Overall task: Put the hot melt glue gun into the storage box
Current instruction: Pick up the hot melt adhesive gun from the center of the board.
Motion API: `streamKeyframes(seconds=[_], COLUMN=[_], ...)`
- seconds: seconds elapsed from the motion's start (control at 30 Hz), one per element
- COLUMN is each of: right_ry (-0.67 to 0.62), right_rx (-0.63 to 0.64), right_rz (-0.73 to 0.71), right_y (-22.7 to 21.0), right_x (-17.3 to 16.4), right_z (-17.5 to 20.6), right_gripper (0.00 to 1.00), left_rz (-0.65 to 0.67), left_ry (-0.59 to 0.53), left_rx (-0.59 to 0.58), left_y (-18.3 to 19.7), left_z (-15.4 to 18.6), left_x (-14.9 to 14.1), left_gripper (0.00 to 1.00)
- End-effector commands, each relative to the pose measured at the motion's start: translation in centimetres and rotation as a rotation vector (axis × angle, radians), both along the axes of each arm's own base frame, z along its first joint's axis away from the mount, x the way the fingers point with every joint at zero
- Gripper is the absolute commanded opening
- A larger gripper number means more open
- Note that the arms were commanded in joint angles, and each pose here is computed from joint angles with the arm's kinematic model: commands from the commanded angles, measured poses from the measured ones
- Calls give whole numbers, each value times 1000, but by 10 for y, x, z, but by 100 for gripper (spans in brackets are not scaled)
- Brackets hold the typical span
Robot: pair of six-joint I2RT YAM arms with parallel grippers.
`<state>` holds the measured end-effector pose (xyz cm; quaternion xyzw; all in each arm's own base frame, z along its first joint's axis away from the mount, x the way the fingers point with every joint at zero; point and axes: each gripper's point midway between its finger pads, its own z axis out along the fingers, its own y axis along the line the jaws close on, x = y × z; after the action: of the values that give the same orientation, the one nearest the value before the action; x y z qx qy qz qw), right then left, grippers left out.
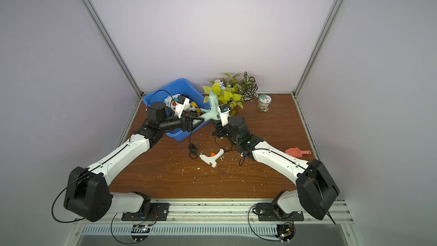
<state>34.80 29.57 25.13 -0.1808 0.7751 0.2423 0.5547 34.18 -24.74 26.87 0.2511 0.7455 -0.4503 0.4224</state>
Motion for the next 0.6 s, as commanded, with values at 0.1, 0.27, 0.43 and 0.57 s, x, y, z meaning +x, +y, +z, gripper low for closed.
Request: streamKeyframes(seconds=[0.1,0.27,0.43,0.57], right_ry=[-180,-175,-173,-179], right_rx=[163,171,175,180], right_rz=[20,26,27,26], right_y=[8,9,8,6], right_x=[1,1,0,-3], right_z=[83,81,81,82], right_gripper=[10,11,17,43], left_rz=[-61,-43,-22,26], left_ry=[-18,-36,-42,-79], left_rx=[-21,-51,-75,-93], left_y=[-14,-13,-12,-7], left_z=[10,17,23,37], left_x=[-8,-8,-5,-2], left_gripper=[61,31,0,0])
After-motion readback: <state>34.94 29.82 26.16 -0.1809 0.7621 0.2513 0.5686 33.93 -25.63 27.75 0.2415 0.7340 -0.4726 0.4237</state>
